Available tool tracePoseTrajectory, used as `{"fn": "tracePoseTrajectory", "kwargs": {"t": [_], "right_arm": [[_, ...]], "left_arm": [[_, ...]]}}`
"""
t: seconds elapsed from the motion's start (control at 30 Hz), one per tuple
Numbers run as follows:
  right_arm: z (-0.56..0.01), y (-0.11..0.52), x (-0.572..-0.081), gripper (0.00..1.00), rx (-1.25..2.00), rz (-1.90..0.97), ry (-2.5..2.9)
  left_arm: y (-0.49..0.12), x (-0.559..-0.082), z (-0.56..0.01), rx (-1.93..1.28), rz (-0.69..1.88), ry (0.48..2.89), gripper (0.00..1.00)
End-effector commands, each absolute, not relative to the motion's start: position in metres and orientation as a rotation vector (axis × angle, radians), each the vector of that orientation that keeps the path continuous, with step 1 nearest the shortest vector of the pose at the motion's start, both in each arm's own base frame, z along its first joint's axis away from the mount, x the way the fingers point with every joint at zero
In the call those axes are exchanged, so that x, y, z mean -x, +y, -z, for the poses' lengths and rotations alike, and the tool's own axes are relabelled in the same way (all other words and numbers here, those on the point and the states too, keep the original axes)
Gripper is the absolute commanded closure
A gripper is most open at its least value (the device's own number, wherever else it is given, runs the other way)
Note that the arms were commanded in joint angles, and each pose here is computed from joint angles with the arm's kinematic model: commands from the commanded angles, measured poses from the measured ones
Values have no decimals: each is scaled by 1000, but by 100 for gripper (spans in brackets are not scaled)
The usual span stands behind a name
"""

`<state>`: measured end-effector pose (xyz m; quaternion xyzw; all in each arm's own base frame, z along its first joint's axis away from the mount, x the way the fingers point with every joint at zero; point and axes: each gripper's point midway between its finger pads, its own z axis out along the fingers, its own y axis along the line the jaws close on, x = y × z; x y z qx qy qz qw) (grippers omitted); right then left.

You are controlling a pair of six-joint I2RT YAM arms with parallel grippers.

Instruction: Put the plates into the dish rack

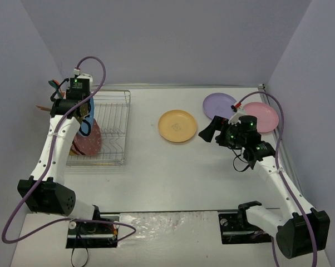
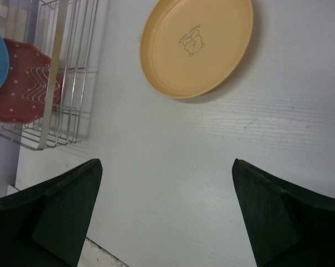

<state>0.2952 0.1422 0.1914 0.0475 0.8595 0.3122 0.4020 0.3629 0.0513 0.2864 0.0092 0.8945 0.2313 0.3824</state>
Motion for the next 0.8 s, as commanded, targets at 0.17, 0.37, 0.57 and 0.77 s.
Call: {"fn": "tracePoseTrajectory", "kwargs": {"t": [0.17, 0.37, 0.57, 0.77], "right_arm": [[-189, 150, -312, 0, -59, -803, 2165], [-182, 154, -323, 0, -57, -810, 2170], [-169, 156, -335, 0, -79, -799, 2185], [-157, 160, -363, 0, -161, -731, 2184]], "left_arm": [[51, -375, -270, -66, -601, 2271, 100], [41, -370, -238, -62, -520, 2327, 100], [38, -364, -216, -48, -494, 2346, 100], [41, -361, -207, -11, -516, 2354, 76]]}}
